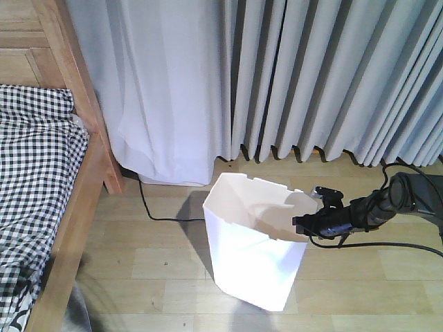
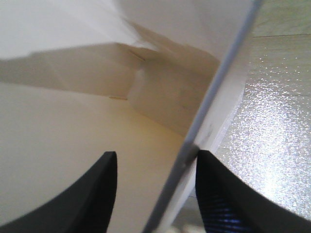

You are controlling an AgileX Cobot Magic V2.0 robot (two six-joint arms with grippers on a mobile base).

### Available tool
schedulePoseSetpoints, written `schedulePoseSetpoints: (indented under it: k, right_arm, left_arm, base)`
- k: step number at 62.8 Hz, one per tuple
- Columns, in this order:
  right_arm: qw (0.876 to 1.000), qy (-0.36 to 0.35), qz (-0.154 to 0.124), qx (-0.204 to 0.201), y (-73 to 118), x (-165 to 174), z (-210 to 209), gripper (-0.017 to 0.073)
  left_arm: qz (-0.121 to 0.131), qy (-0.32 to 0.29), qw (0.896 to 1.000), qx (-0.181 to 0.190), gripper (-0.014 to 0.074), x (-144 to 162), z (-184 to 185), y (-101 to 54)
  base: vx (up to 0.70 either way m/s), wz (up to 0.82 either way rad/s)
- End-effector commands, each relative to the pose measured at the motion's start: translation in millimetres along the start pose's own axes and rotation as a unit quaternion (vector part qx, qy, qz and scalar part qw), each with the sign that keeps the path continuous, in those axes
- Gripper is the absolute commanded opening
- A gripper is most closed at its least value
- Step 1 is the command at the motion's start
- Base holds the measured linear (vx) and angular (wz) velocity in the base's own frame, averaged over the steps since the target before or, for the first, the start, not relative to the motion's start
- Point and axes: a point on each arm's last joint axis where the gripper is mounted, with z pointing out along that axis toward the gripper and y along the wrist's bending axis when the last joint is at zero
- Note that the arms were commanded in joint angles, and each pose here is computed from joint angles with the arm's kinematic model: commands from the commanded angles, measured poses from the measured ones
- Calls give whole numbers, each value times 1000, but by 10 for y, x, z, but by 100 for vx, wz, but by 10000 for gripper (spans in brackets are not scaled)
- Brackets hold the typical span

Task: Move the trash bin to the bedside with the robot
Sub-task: 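Lower the bin to the floor beside the bed with the right gripper, then open the right gripper and raise it away from the bin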

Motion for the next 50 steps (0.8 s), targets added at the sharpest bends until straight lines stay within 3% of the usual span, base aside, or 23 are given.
schedulePoseSetpoints:
  k: [1, 32, 39, 50]
  right_arm:
    - [999, -51, -13, -12, 115, -424, -281, 363]
    - [997, -70, -11, 25, 91, -552, -392, 363]
    - [997, -69, 2, 26, 97, -552, -417, 363]
    - [993, -67, 13, 100, 20, -518, -578, 363]
  left_arm:
    - [-3, -28, 1000, 6, -6, 23, 17, -16]
    - [-3, -28, 1000, 6, -6, 23, 17, -16]
    - [-3, -28, 1000, 6, -6, 23, 17, -16]
    - [-3, -28, 1000, 6, -6, 23, 17, -16]
  base:
    - [0, 0]
    - [0, 0]
    - [0, 0]
    - [0, 0]
